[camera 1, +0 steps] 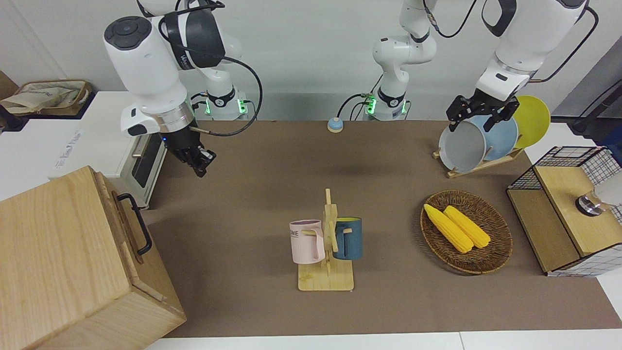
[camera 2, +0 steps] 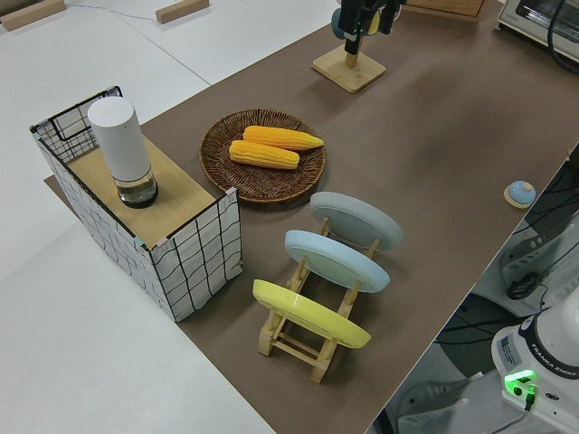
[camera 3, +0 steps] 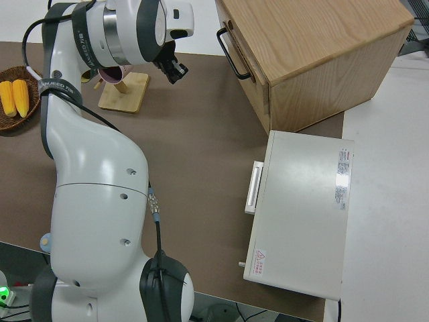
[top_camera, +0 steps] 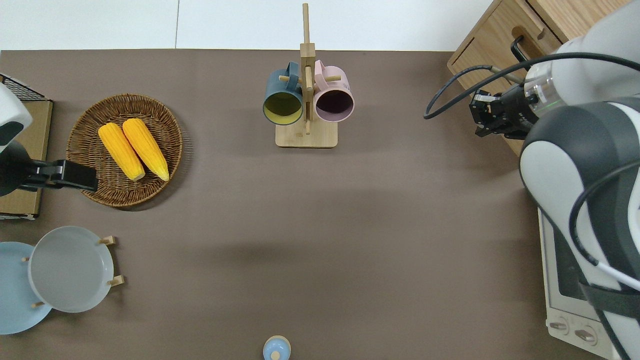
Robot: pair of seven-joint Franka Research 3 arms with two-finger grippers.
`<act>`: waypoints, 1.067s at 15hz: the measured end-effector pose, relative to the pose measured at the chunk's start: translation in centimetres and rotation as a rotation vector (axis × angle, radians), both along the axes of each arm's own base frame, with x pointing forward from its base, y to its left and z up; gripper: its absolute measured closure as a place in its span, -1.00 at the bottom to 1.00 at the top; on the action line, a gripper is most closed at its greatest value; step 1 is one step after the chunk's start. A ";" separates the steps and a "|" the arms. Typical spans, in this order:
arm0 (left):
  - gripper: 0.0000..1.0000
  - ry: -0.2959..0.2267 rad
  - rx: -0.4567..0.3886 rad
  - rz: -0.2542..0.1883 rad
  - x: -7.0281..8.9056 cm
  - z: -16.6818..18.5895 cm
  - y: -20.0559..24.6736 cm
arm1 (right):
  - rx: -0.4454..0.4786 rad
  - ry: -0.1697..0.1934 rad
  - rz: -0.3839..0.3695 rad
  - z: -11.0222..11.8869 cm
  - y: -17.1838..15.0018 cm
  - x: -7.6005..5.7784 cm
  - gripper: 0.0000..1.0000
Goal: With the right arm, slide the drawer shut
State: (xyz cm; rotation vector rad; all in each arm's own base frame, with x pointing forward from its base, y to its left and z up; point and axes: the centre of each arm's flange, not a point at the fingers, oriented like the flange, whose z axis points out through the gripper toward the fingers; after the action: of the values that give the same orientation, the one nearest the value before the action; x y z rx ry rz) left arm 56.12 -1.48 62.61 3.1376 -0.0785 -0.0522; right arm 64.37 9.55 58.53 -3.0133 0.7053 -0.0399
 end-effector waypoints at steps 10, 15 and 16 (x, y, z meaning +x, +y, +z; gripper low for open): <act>-0.99 0.000 0.000 0.000 0.0 0.0 0.0 | -0.062 -0.006 0.329 2.2 2.3 -5.4 0.98; -0.99 0.000 0.000 0.000 0.0 0.0 0.0 | -0.068 -0.007 0.368 2.3 2.1 -5.7 0.61; -0.99 0.000 0.000 0.000 0.0 0.0 0.0 | -0.069 -0.007 0.369 2.3 2.0 -5.7 0.41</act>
State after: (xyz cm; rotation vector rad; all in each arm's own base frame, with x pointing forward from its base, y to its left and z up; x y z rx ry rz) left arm 56.12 -1.48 62.61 3.1376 -0.0785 -0.0522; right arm 58.65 11.55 60.83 -3.1521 0.1409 -0.0616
